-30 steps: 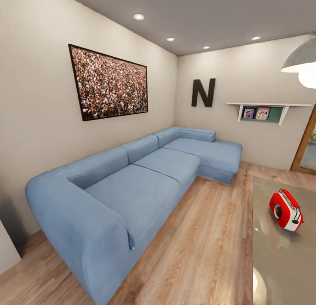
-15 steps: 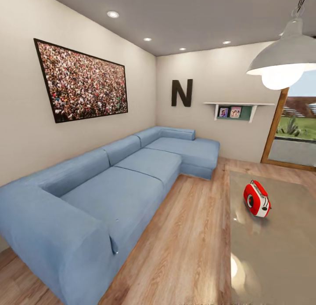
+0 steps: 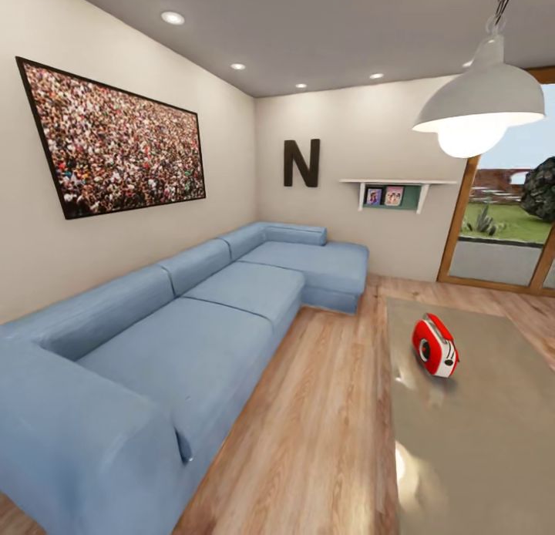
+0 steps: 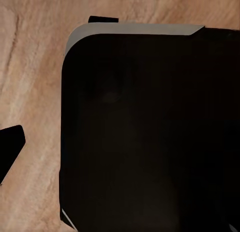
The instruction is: Turn on the radio receiver that's on the table in the living room.
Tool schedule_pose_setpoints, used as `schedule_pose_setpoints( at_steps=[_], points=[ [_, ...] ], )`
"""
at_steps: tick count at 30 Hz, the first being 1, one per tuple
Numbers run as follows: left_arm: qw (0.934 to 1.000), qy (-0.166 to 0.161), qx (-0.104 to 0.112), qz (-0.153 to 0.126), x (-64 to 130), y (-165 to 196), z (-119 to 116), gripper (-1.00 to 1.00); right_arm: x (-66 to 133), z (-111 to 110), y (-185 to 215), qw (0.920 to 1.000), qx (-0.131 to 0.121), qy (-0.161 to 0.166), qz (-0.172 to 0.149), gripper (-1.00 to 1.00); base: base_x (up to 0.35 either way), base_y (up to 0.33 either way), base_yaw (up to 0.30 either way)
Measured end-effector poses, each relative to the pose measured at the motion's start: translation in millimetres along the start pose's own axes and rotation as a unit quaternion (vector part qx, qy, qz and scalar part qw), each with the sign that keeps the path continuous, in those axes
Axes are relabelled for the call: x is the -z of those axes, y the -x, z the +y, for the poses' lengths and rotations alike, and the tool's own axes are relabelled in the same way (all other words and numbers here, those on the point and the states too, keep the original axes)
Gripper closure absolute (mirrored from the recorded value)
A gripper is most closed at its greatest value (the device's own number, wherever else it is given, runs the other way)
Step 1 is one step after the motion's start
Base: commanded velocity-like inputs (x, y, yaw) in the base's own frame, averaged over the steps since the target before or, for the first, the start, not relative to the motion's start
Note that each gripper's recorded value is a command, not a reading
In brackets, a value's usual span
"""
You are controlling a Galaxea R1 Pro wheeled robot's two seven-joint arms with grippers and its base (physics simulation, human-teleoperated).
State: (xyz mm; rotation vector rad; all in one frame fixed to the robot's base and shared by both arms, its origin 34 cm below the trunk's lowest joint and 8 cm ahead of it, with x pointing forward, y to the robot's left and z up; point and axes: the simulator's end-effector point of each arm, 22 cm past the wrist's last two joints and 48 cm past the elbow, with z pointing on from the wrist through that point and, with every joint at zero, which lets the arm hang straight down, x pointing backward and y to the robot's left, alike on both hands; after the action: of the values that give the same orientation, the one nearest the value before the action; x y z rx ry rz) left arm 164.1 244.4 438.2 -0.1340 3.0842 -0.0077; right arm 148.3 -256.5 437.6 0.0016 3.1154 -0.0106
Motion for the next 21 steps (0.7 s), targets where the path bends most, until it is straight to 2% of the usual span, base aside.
schedule_pose_setpoints(
  at_steps=[8, 18, 21],
  points=[
    [1.0000, 0.000, 0.000, 0.000, 0.0, -0.1, 0.1, -1.00, 0.0, 0.1, 0.0, 1.0000, 0.002, 0.000, 0.000, -1.00, 0.315, 0.091, -0.002],
    [1.0000, 0.000, 0.000, 0.000, 0.0, -0.1, -0.2, -1.00, 0.0, 0.5, 0.0, 1.0000, 0.002, 0.000, 0.000, -1.00, 0.322, 0.013, -0.001],
    [1.0000, 0.000, 0.000, 0.000, 0.0, 0.0, -0.6, -1.00, 0.0, 0.5, 0.1, 1.0000, 0.001, 0.000, 0.000, -1.00, 0.244, 0.001, -0.118]
  ],
)
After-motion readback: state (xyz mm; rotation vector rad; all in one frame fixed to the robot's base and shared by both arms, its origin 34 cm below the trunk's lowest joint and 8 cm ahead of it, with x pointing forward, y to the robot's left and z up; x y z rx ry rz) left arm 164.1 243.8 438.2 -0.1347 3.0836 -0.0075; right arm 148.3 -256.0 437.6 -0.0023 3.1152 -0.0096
